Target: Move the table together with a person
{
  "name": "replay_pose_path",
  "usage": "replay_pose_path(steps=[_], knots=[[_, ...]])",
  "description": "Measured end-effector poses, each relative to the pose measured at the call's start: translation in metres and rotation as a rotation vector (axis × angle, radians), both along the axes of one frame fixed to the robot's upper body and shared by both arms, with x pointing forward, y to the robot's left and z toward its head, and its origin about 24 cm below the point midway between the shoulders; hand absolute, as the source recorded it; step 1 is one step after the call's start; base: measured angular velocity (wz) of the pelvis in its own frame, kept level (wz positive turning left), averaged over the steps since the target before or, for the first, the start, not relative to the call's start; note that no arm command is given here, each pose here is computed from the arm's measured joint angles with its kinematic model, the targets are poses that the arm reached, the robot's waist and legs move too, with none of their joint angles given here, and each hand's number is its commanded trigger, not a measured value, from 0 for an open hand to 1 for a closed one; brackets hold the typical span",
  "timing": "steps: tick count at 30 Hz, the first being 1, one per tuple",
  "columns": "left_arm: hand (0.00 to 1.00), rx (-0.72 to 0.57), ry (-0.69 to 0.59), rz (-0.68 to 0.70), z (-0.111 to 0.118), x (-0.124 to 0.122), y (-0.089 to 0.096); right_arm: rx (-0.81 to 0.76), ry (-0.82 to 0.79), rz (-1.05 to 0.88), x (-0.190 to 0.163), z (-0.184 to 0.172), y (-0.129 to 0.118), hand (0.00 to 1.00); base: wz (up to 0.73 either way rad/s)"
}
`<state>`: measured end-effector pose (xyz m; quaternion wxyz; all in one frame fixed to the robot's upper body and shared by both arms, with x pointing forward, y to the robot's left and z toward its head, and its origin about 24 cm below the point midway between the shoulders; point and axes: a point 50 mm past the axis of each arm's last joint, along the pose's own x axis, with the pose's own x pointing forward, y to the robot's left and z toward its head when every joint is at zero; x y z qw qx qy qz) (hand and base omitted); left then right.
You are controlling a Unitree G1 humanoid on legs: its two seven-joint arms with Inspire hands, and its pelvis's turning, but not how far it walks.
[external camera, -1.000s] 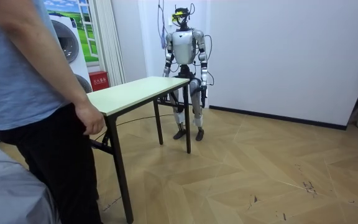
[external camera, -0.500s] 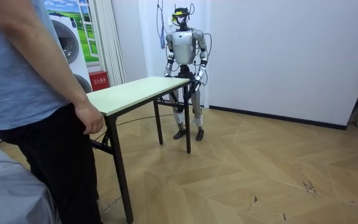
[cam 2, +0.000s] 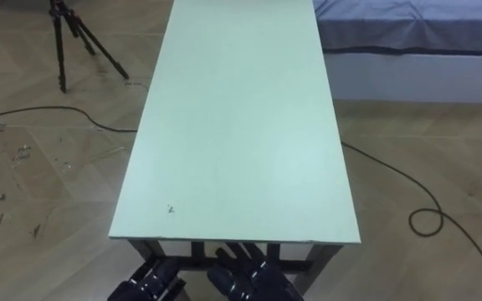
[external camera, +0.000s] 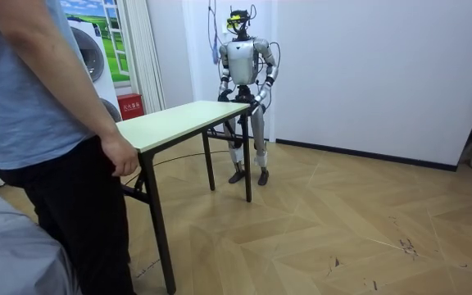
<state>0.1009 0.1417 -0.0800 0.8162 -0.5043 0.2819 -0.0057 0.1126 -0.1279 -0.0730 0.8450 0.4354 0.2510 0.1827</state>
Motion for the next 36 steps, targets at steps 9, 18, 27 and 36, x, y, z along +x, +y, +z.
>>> replay_pose_path(steps=[9, 18, 27, 36], knots=[[0.0, -0.037, -0.122, -0.084, 0.018, 0.022, -0.017, 0.006, 0.006, 0.005, 0.001, 0.001, -0.001, 0.0, -0.04], [0.0, -0.026, -0.116, -0.146, 0.018, 0.02, -0.019, 0.002, 0.018, 0.012, 0.003, 0.003, -0.003, 0.0, -0.02], [0.0, -0.025, -0.116, -0.147, 0.019, 0.023, -0.017, -0.027, 0.015, 0.035, 0.01, 0.004, -0.003, 0.0, 0.0], [0.0, -0.017, -0.101, -0.083, 0.021, 0.034, -0.012, 0.036, 0.061, -0.053, 0.016, 0.005, -0.005, 0.0, -0.07]])
